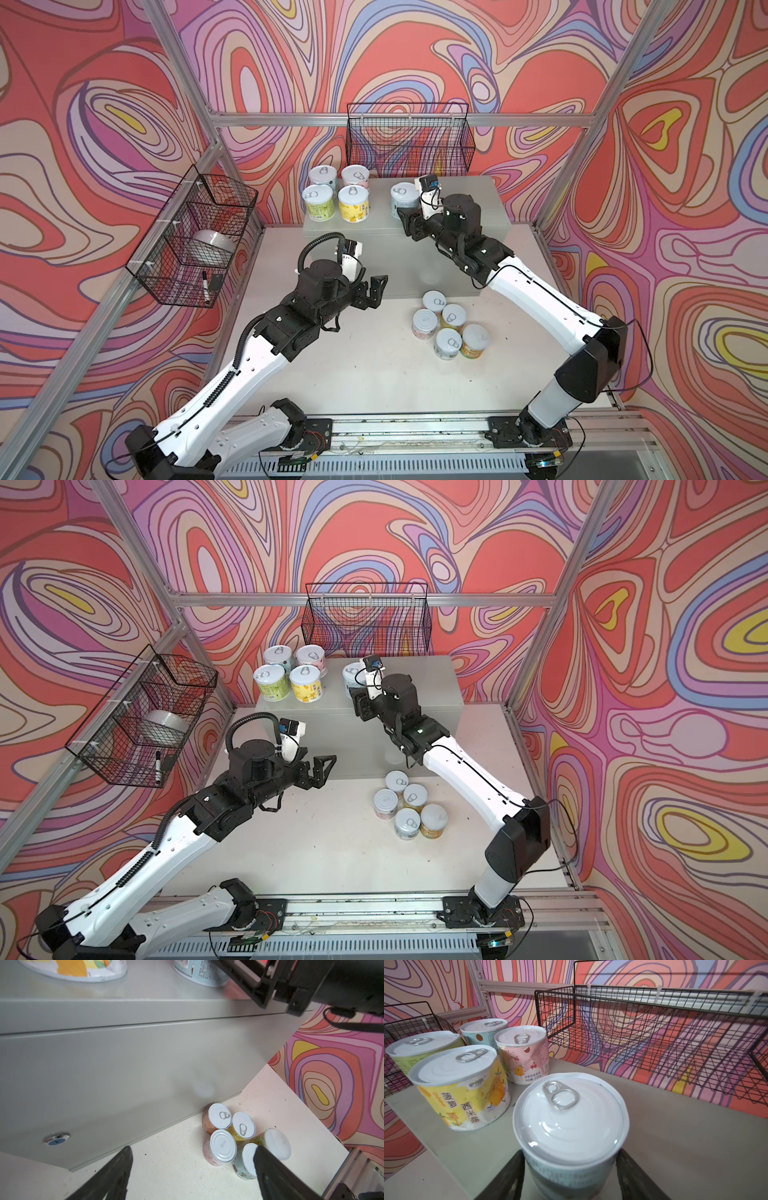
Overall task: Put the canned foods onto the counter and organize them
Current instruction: 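Push the light-blue can toward the row with right gripper while left gripper withdraws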
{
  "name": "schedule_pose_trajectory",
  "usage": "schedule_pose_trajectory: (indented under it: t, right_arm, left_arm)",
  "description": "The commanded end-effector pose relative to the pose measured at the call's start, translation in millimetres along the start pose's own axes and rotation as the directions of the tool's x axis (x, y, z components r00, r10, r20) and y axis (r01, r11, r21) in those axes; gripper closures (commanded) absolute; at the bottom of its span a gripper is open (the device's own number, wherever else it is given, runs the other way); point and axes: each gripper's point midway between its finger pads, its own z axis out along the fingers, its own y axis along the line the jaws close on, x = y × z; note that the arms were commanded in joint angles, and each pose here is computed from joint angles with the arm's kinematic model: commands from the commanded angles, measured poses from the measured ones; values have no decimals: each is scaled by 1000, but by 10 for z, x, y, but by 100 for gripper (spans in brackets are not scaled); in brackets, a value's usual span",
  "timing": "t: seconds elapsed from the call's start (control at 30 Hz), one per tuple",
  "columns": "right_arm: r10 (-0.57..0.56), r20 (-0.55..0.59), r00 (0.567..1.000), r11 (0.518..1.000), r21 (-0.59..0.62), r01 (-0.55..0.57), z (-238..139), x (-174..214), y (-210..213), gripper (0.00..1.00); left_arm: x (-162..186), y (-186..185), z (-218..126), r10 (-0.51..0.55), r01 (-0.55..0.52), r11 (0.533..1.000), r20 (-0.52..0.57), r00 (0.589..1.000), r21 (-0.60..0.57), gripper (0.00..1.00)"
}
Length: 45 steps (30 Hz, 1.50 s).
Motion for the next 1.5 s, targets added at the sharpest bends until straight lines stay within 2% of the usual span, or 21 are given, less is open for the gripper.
schedule_pose_trajectory:
  t: [0.0,0.37,0.87,1.1,1.3,1.47]
  right_arm:
    - [-4,14,1000,1000,-14,4,111,-24,-8,29]
    - [28,15,1000,999,-31,-27,519,57,0,32]
    - [59,8,998,998,-31,-59,818,97,-36,33]
    - [79,6,997,997,-23,-78,941,116,-57,33]
    - [85,13,996,996,-8,-85,920,78,-81,32]
    - [76,44,996,997,5,-77,736,-69,-116,28]
  left_arm:
    - [-50,70,-18,5,-4,999,39,999,-33,7]
    - [66,140,100,40,-40,997,-5,999,-69,7]
    - [143,195,198,52,-55,994,-30,998,-96,7]
    - [196,237,186,43,-44,993,-13,999,-106,3]
    - [251,319,192,12,-14,989,-15,1000,-144,0]
    - [273,383,183,-3,4,985,5,1000,-174,0]
